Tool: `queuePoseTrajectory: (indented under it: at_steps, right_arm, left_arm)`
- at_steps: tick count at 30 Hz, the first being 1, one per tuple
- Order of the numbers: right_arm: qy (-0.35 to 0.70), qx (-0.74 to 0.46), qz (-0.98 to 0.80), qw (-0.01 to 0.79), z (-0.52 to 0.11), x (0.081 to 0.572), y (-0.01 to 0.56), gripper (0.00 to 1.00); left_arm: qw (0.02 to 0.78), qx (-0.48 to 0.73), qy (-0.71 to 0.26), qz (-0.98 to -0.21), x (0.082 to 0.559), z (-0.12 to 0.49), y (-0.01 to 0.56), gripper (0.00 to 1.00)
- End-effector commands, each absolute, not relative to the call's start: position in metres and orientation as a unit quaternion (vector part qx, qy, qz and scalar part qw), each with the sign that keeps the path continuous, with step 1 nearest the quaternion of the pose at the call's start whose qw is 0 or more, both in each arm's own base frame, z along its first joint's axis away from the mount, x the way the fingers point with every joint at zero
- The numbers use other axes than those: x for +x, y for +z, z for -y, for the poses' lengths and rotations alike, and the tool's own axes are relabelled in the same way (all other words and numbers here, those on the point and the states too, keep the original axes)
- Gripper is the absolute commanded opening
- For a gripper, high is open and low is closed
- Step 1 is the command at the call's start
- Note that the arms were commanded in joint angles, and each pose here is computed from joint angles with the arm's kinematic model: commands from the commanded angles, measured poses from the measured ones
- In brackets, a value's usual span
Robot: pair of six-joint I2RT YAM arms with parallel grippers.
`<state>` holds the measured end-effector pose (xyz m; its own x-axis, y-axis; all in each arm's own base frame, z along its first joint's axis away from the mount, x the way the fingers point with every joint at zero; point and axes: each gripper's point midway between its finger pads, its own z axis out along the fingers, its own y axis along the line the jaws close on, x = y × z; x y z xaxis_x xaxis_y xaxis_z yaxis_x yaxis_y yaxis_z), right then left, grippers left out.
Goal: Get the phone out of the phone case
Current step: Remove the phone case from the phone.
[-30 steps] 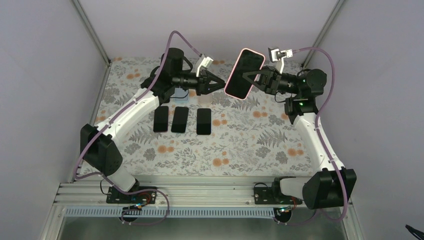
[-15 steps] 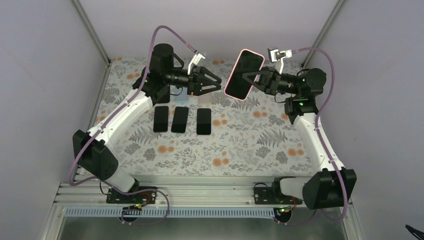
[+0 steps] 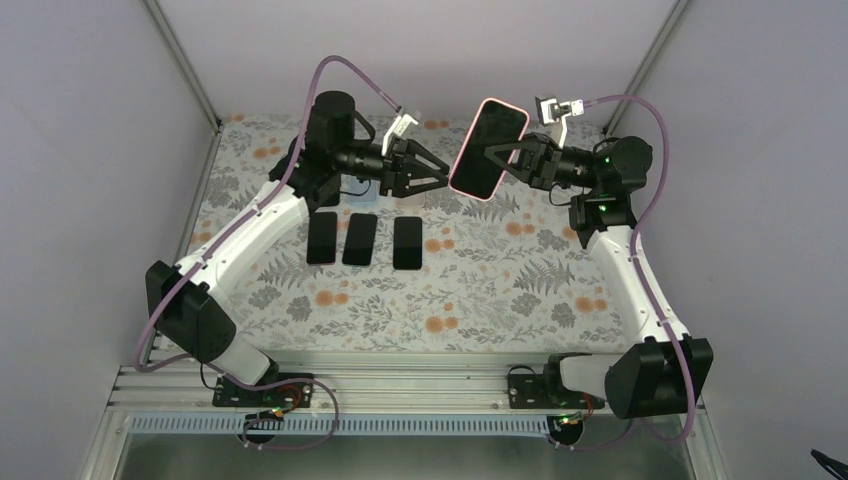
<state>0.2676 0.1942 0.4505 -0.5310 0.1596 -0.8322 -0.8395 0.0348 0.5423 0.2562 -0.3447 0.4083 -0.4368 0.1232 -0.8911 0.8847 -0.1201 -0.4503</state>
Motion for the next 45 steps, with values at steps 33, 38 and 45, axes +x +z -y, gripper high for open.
queuePoseTrajectory:
  at_steps: [33,38,45]
  right_arm:
    - [0.649,-0.345,-0.544,0.405,-0.206,0.220,0.467,0.04]
    - [0.656,-0.364,-0.527,0.399,-0.212,0.205,0.463,0.04]
    - [0.667,-0.372,-0.524,0.377,-0.219,0.196,0.460,0.04]
  left_arm:
    - [0.355,0.356,-0.540,-0.675,0.317,0.356,0.368,0.29]
    - [0.342,0.344,-0.545,-0.684,0.323,0.360,0.357,0.28]
    - [0.314,0.352,-0.586,-0.659,0.315,0.365,0.364,0.28]
